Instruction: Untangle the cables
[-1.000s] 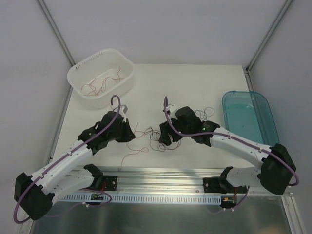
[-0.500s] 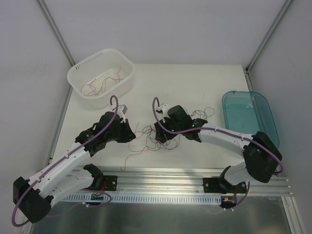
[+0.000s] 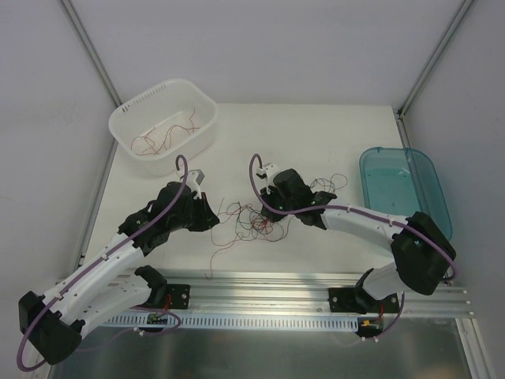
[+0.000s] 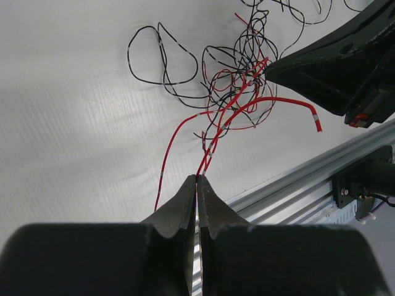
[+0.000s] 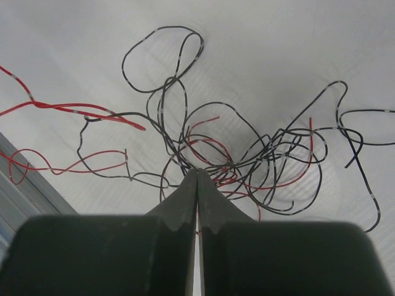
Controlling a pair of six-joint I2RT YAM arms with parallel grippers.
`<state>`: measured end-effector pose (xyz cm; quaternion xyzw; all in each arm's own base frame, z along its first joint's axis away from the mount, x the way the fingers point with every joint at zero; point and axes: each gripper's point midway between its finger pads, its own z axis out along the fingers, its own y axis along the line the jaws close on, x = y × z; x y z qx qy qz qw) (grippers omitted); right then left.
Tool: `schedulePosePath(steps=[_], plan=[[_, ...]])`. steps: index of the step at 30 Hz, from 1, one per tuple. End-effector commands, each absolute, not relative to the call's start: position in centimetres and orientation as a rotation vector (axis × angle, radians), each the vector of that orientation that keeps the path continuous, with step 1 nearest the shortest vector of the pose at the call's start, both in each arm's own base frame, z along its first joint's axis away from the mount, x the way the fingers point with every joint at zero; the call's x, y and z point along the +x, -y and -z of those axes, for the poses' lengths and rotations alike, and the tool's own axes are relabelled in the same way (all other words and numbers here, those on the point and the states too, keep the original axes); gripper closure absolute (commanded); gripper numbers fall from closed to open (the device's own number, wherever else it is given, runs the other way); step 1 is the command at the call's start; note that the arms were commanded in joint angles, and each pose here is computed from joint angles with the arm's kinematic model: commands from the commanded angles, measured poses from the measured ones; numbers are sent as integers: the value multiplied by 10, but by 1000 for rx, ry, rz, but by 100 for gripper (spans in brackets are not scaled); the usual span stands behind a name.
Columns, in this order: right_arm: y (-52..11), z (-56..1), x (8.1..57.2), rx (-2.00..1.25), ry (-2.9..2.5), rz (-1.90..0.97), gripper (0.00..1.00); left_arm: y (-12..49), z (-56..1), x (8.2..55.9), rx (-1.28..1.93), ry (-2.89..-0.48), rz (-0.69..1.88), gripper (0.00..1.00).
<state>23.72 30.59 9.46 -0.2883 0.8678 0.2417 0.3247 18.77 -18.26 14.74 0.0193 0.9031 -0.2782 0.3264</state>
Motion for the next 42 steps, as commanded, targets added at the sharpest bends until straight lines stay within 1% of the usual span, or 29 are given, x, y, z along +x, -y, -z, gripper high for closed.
schedulePosePath(steps=[1, 6, 8, 12, 13, 16, 17, 19, 20, 23, 27, 28, 31, 32, 34, 35, 36, 37, 39, 41, 42], plan=[[-301, -107, 244, -707, -2230, -639, 99, 183, -159, 187, 54, -2340, 755, 100], [-296, -114, 240, -725, -2218, -632, 99, 182, -159, 187, 50, -2343, 746, 100], [-292, -124, 238, -728, -2194, -633, 94, 181, -157, 188, 49, -2350, 739, 100], [-286, -145, 239, -759, -2147, -600, 98, 181, -153, 186, 48, -2370, 730, 100], [-286, -149, 238, -773, -2141, -598, 95, 181, -151, 186, 46, -2375, 728, 100], [-293, -156, 233, -856, -2120, -626, 68, 181, -152, 186, 50, -2374, 732, 100], [-297, -155, 232, -875, -2115, -636, 57, 182, -153, 186, 55, -2374, 733, 100], [-305, -149, 231, -928, -2119, -647, 49, 182, -154, 186, 57, -2374, 740, 100], [-308, -148, 233, -933, -2115, -649, 43, 183, -155, 186, 56, -2368, 745, 100], [-320, -137, 234, -980, -2124, -682, 38, 184, -158, 185, 56, -2367, 757, 100], [-330, -118, 237, -1024, -2154, -694, 38, 184, -160, 184, 50, -2361, 763, 100], [-332, -109, 237, -1033, -2171, -692, 38, 183, -160, 184, 50, -2359, 762, 100], [-336, -97, 241, -1032, -2187, -688, 45, 183, -160, 183, 50, -2361, 761, 100], [-336, -94, 243, -1020, -2183, -690, 54, 182, -160, 183, 49, -2361, 759, 100], [-332, -92, 250, -951, -2202, -701, 69, 181, -158, 183, 45, -2363, 749, 100], [-328, -93, 252, -916, -2202, -709, 82, 179, -157, 182, 43, -2367, 743, 100], [-319, -91, 257, -859, -2231, -706, 89, 177, -153, 182, 34, -2373, 726, 100], [-316, -96, 263, -814, -2219, -704, 99, 175, -151, 182, 29, -2374, 717, 100], [-297, -100, 270, -744, -2225, -656, 99, 168, -142, 181, -1, -2390, 674, 100], [-282, -115, 275, -657, -2207, -663, 99, 163, -136, 180, -30, -2394, 651, 100], [-273, -112, 273, -624, -2221, -663, 100, 159, -131, 178, -43, -2401, 634, 100]])
